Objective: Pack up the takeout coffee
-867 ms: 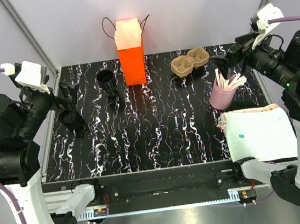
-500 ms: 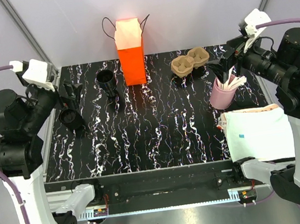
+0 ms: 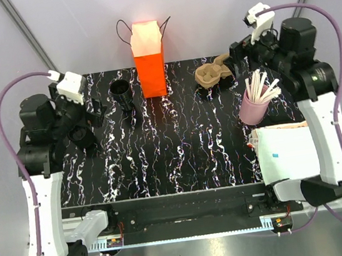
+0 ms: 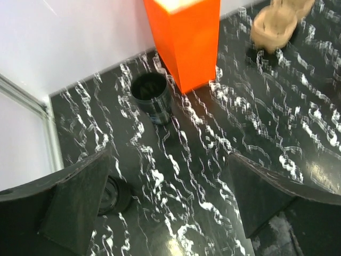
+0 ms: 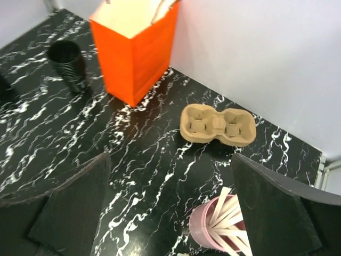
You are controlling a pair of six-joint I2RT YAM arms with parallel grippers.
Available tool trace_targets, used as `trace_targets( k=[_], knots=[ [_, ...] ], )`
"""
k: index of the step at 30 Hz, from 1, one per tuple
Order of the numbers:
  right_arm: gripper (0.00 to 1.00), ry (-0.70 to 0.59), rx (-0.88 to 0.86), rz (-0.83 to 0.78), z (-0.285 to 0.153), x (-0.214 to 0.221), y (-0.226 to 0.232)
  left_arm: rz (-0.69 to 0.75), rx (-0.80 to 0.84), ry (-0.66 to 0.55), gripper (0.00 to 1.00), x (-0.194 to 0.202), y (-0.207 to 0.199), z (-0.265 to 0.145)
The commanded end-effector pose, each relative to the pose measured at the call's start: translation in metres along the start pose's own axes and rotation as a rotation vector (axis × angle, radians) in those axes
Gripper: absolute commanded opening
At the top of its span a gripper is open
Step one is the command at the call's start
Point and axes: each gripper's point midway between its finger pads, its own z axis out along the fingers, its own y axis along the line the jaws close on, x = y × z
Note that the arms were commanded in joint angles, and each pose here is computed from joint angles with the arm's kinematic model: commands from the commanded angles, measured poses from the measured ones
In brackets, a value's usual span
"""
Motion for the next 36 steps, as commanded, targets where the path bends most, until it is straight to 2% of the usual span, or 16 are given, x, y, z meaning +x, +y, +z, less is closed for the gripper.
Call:
trace_targets(
  k=[1,9,22,36],
  knots=[
    [1.00,-0.025,0.130,0.031,0.028,-0.002,-0.031,0.048,0.032,0.001,0.99,0.016,-0.002,0.015],
    [1.00,0.049,0.240,0.082,0.099,0.036,-0.067,0.063,0.065,0.094,0.99,0.068,-0.009,0.028],
    [1.00,0.177,0.330,0.112,0.202,0.107,-0.106,0.017,0.105,0.129,0.99,0.098,-0.020,0.038],
    [1.00,0.301,0.360,0.079,0.250,0.171,-0.122,-0.011,0.127,0.139,0.99,0.104,-0.024,0.043]
  ],
)
